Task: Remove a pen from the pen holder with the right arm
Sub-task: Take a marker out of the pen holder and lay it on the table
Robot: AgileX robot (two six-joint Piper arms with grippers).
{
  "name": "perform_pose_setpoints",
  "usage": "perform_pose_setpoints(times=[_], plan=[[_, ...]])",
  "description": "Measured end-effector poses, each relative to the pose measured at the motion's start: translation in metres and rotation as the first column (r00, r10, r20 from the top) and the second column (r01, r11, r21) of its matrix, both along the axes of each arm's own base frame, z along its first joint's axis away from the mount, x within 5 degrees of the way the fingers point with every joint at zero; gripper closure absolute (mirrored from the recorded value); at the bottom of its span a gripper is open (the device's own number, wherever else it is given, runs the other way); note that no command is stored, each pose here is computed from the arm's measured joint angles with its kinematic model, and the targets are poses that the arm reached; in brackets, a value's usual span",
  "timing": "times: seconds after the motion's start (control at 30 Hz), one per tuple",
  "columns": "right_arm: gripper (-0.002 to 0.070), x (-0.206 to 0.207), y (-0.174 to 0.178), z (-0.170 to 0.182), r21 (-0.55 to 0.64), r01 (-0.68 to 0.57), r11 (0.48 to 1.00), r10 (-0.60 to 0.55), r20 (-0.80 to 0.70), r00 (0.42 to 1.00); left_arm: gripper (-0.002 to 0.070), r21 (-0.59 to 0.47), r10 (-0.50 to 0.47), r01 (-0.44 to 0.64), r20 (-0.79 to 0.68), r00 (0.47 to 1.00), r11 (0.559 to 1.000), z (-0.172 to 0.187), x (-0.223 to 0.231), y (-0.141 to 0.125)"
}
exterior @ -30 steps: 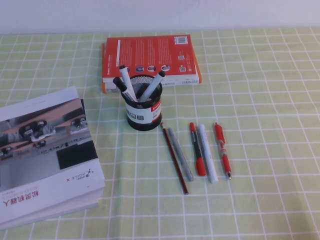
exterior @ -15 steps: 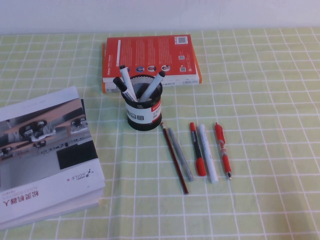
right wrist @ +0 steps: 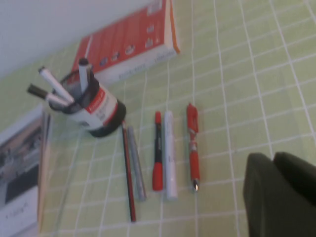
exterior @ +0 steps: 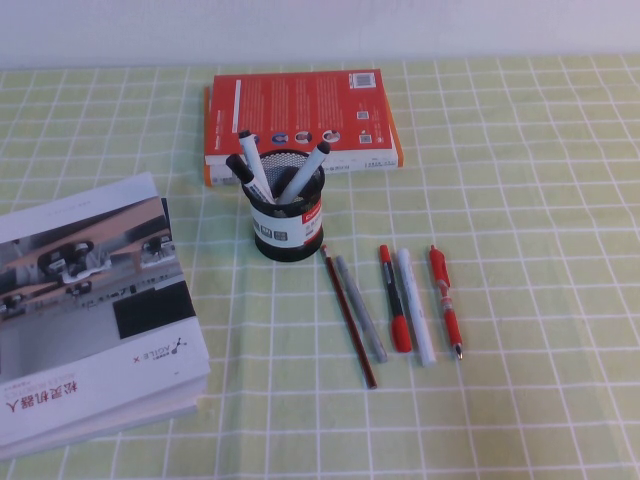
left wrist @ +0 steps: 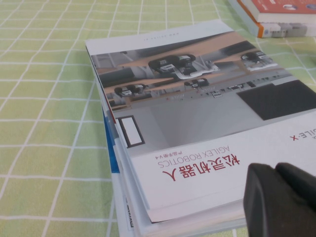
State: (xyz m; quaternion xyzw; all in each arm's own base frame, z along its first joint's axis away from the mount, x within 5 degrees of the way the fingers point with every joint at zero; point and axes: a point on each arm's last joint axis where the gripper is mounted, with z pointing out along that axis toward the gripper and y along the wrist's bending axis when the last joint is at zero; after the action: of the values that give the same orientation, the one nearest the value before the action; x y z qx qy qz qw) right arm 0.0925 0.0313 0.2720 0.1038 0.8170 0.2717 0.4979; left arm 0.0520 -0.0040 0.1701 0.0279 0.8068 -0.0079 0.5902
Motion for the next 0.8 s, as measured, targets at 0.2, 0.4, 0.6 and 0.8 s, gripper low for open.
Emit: perform_pose_setpoints(times=[0.2, 0.4, 0.6, 0.8], plan=[[0.0689, 0.048, 0.006, 0.010, -0.096, -0.138, 0.986, 0.119, -0.183, 0.976, 0.0680, 0.000, 0.000, 0.000, 0.000, 1.000, 1.000, 0.000, 0.000, 0.000], [0.0689, 0.092, 0.026, 0.014, -0.138, -0.248, 0.959, 0.216, -0.209, 0.954, 0.0680, 0.000, 0.000, 0.000, 0.000, 1.000, 1.000, 0.000, 0.000, 0.000], [0.0688, 0.130, 0.086, 0.018, -0.186, -0.373, 0.909, 0.347, -0.156, 0.925, 0.0680, 0.000, 0.000, 0.000, 0.000, 1.000, 1.000, 0.000, 0.000, 0.000], [0.0680, 0.163, 0.155, 0.014, -0.216, -0.461, 0.861, 0.445, -0.121, 0.887, 0.0680, 0.000, 0.000, 0.000, 0.000, 1.000, 1.000, 0.000, 0.000, 0.000]])
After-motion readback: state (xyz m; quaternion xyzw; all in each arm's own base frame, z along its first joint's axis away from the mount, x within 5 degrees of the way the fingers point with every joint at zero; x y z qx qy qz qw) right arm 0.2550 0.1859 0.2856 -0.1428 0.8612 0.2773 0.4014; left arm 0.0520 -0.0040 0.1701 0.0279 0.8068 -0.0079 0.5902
